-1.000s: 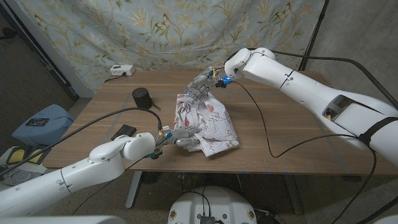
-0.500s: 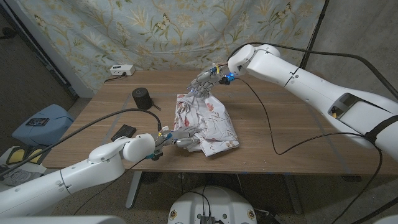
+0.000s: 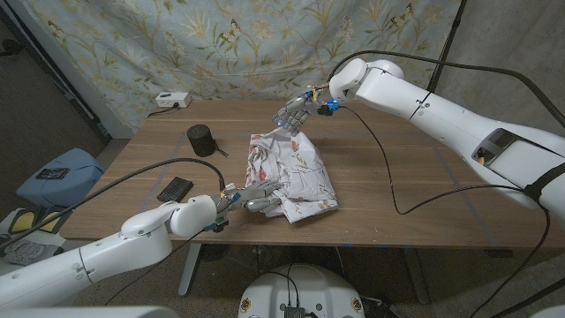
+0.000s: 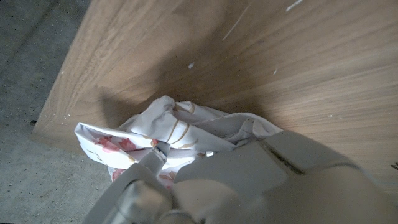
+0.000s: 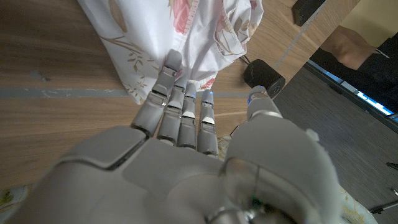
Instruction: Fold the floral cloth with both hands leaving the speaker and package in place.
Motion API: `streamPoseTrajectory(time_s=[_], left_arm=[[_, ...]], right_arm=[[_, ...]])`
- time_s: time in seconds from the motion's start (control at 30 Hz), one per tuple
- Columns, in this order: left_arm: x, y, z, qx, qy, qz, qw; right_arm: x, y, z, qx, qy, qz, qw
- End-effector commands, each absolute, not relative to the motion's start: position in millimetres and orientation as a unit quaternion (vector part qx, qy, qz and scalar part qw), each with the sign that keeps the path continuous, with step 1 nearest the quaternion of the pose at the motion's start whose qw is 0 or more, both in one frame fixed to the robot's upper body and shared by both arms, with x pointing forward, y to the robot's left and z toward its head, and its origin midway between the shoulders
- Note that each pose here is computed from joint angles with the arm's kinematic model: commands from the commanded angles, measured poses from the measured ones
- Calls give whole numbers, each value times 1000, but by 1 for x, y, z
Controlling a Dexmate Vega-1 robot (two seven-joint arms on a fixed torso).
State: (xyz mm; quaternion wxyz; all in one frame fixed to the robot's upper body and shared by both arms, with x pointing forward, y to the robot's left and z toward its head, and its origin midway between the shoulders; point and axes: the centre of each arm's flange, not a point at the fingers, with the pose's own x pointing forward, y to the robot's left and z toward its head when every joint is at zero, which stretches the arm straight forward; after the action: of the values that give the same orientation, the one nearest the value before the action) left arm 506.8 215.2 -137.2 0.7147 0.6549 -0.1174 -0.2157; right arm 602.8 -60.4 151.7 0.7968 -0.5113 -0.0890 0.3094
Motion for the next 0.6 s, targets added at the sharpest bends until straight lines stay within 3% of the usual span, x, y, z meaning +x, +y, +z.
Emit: streamPoseTrajectory(time_s=[0.03,0.6], left_arm=[[506,233,-147,653,-112,-183,727],[496,232,-146,637,-124,-166,742]], right_arm=[[602,-77,158,-524,-97,287,796],[599,-91,169,-535,-111,264,795]])
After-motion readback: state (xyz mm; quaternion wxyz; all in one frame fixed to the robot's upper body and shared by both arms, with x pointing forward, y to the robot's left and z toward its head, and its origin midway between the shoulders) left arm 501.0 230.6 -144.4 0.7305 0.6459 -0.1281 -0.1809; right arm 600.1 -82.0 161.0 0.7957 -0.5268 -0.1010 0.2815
